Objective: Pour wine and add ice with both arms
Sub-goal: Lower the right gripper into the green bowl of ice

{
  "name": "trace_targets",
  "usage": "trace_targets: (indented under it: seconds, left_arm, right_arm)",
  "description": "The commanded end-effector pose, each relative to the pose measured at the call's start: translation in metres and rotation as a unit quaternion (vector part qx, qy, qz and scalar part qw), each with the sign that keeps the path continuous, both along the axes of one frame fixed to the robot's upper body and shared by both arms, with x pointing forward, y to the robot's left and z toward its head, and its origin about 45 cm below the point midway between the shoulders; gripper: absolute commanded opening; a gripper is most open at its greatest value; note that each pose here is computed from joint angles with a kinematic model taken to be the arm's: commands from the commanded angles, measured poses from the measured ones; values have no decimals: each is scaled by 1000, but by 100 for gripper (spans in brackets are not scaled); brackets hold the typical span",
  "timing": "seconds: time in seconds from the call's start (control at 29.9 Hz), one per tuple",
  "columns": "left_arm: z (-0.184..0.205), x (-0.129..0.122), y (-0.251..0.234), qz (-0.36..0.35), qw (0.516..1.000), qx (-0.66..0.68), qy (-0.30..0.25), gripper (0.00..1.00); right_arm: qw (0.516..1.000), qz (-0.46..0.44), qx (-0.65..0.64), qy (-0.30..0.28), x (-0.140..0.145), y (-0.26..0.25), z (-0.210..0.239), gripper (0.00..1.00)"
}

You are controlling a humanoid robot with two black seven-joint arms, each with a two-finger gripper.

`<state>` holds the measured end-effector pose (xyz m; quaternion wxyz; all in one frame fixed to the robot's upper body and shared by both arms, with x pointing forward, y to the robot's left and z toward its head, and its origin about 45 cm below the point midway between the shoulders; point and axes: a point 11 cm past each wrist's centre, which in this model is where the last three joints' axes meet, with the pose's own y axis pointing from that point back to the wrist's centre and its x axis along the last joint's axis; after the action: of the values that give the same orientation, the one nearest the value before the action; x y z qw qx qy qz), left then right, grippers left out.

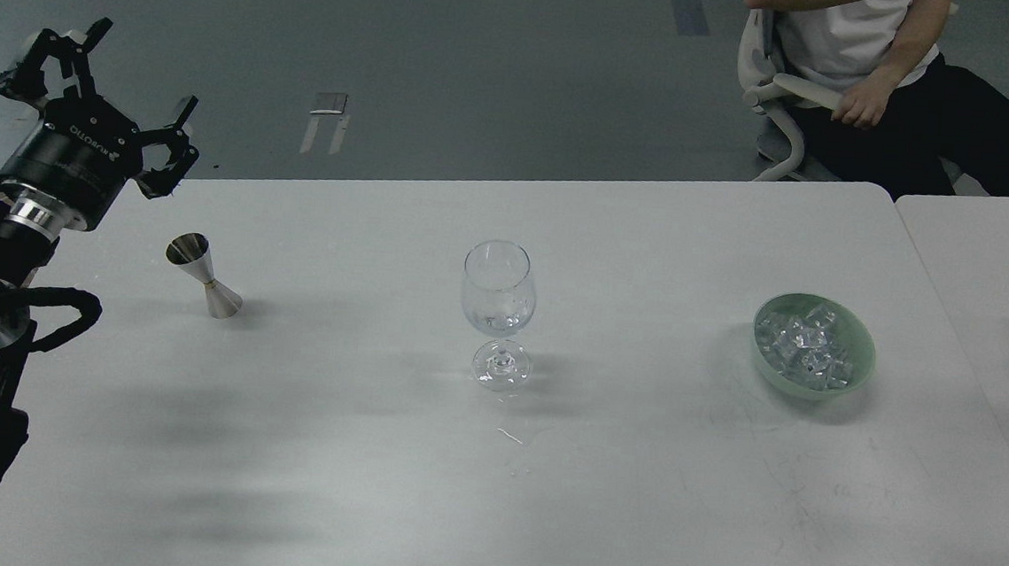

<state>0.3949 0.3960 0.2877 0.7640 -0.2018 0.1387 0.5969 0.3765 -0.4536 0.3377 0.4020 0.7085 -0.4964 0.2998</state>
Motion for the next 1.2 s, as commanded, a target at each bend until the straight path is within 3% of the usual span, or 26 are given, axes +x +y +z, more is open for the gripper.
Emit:
trace_targets:
  seconds: [0.0, 0.27, 0.43, 0.8, 1.17]
  left_arm:
    - [-3, -4, -4, 4, 1000, -2, 4, 97]
    - [-9, -7, -7, 2, 1000, -9, 9, 97]
    - [-9, -8, -6, 2, 1000, -8, 9, 97]
    - [-11, -7, -9, 1, 1000, -12, 9, 97]
    - [-18, -6, -19, -2, 999, -31, 12, 97]
  right_arm:
    - [999, 40, -35, 11, 7, 22, -6, 100]
    - [983, 108, -137, 62, 11, 62, -33, 100]
    - [969, 152, -171, 97, -2, 88, -50, 100]
    - [948, 149, -222, 174, -28, 85, -93, 100]
    - [939, 152, -209, 229, -36, 109, -139, 78]
